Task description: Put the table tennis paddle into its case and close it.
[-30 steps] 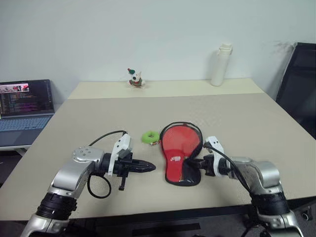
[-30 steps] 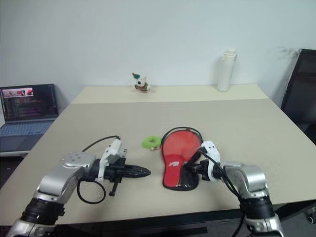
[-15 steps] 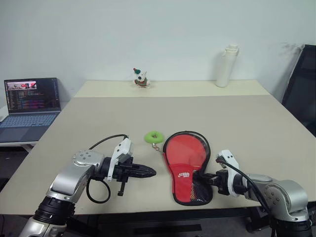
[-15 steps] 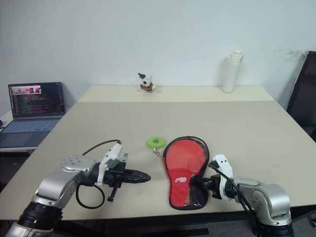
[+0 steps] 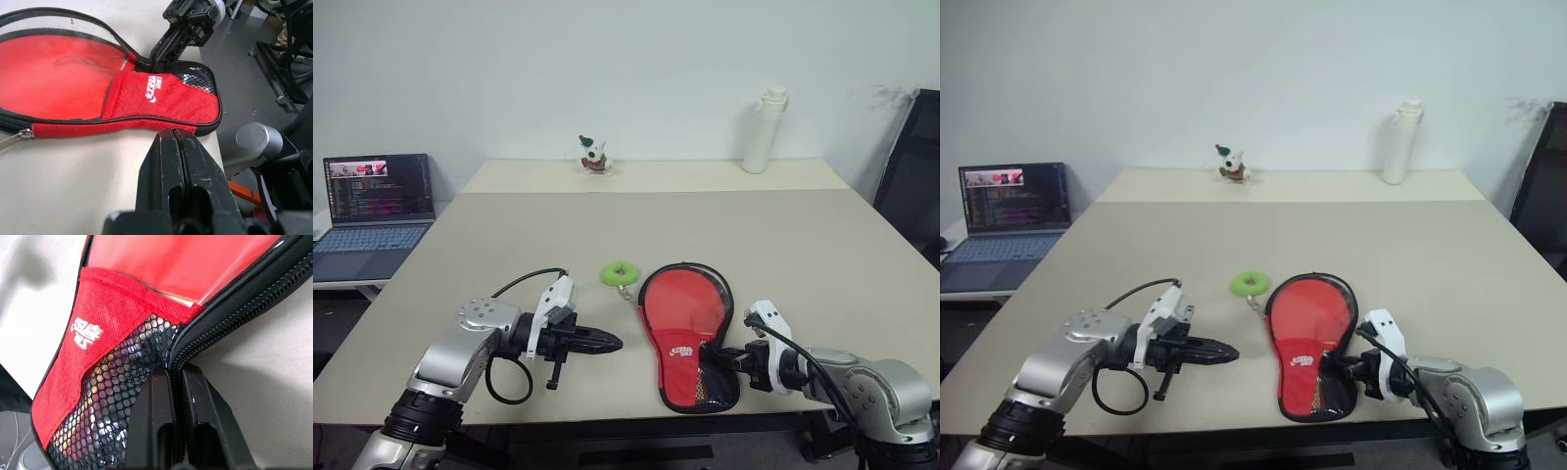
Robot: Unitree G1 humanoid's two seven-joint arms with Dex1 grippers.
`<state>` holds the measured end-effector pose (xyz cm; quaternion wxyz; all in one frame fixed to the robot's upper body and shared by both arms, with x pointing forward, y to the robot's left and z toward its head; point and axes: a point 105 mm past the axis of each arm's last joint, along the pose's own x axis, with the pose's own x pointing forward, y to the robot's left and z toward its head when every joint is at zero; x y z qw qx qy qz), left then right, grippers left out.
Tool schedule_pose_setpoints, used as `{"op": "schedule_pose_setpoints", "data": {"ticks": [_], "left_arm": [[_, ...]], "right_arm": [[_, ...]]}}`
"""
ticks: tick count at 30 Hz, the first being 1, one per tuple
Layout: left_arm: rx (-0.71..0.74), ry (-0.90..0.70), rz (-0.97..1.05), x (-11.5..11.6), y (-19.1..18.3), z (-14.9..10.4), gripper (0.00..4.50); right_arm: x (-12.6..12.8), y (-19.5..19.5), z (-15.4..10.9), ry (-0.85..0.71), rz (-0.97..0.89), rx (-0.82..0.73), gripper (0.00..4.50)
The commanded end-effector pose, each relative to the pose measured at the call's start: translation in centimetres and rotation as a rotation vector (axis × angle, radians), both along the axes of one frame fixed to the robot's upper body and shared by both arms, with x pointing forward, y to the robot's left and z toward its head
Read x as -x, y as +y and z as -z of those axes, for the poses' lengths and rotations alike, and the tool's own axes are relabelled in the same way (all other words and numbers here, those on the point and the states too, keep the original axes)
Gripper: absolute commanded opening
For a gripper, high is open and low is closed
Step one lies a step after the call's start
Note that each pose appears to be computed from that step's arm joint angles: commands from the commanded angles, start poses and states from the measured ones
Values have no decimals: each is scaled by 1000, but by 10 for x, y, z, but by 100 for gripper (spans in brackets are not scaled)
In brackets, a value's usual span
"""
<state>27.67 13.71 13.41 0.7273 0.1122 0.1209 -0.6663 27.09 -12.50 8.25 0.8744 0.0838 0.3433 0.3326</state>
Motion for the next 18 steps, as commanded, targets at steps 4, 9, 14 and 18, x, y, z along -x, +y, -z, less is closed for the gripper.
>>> {"op": "schedule_pose_setpoints", "data": {"ticks": [4, 9, 14, 18], "left_arm": [[13, -29, -7, -1, 0, -3, 0], [38, -47, -52, -7, -2, -3, 0], [118, -28, -179, -23, 0, -7, 0], [149, -15, -325, -46, 7, -7, 0]], "right_arm": [[-2, -20, -1, 9, 75, 28, 85], [3, -32, -13, 3, 102, -3, 252], [-4, -58, -38, -92, 157, -2, 351], [-24, -72, -64, -212, 218, -6, 351]]}}
